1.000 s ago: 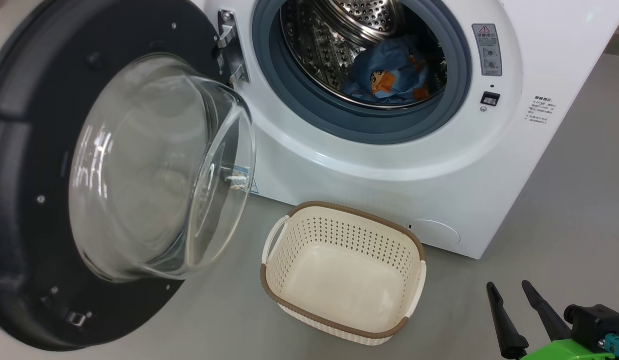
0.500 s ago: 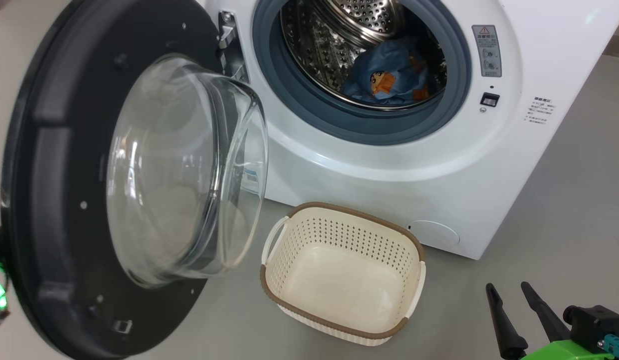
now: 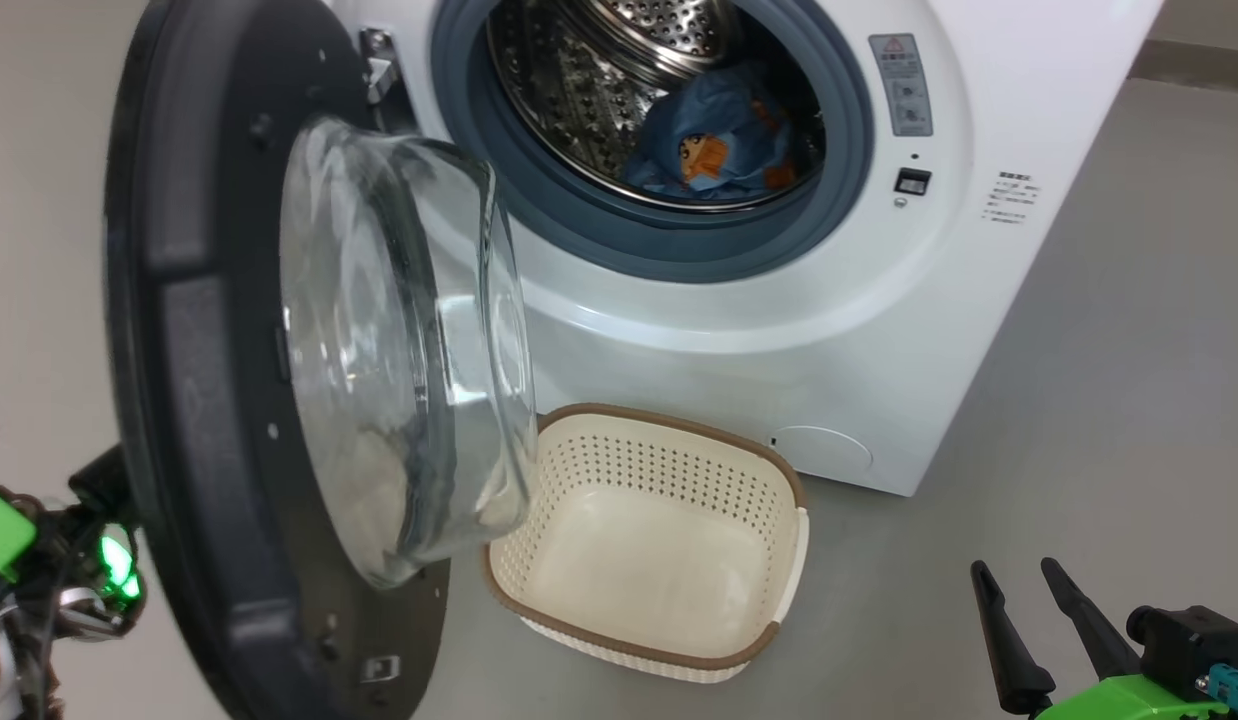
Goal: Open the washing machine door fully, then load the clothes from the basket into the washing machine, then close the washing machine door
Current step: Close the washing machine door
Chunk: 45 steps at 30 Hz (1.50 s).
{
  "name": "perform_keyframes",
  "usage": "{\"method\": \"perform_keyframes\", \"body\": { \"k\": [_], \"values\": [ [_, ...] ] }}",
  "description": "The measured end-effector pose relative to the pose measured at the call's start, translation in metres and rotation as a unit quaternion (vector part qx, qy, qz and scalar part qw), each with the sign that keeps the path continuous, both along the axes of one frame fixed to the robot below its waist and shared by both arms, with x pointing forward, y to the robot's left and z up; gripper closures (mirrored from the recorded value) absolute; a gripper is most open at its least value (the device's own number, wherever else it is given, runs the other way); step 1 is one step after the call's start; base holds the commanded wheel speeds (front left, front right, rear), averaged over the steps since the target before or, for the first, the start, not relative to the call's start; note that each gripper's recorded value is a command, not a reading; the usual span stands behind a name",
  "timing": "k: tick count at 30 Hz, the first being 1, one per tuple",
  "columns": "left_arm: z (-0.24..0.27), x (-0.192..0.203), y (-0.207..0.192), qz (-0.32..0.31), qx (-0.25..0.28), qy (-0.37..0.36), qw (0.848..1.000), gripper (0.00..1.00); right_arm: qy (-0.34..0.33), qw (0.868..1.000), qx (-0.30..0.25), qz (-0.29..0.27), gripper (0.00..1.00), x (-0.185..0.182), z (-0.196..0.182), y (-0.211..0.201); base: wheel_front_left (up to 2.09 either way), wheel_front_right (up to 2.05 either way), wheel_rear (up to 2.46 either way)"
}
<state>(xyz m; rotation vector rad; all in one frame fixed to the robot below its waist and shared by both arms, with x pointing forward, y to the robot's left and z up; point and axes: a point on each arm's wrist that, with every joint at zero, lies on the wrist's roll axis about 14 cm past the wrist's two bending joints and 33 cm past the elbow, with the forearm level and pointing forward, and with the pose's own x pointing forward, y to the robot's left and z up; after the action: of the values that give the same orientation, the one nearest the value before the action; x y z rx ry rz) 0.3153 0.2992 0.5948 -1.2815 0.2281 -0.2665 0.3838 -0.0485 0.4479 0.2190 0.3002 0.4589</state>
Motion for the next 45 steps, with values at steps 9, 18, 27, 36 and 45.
{"method": "perform_keyframes", "body": {
  "k": [9, 18, 27, 36, 45],
  "values": [
    [0.000, 0.029, -0.037, -0.048, -0.016, -0.014, 0.999, 1.00, -0.004, 0.999, 0.005, -0.031, 0.00, 0.004, 0.001, -0.018, 0.00, 0.00, 0.00],
    [-0.005, 0.058, -0.067, -0.083, -0.029, -0.024, 0.996, 1.00, 0.004, 0.998, 0.007, -0.070, 0.00, 0.000, -0.005, -0.041, 0.00, 0.00, 0.00],
    [-0.005, 0.085, -0.099, -0.122, -0.050, -0.037, 0.991, 1.00, -0.001, 0.994, 0.011, -0.105, 0.00, -0.002, -0.004, -0.062, 0.00, 0.00, 0.00],
    [-0.009, 0.109, -0.130, -0.153, -0.064, -0.039, 0.985, 1.00, 0.003, 0.989, 0.007, -0.150, 0.00, -0.015, -0.007, -0.090, 0.00, 0.00, 0.00],
    [-0.016, 0.122, -0.152, -0.172, -0.078, -0.029, 0.982, 1.00, -0.002, 0.982, 0.009, -0.187, 0.00, -0.025, -0.003, -0.113, 0.00, 0.00, 0.00]
  ]
}}
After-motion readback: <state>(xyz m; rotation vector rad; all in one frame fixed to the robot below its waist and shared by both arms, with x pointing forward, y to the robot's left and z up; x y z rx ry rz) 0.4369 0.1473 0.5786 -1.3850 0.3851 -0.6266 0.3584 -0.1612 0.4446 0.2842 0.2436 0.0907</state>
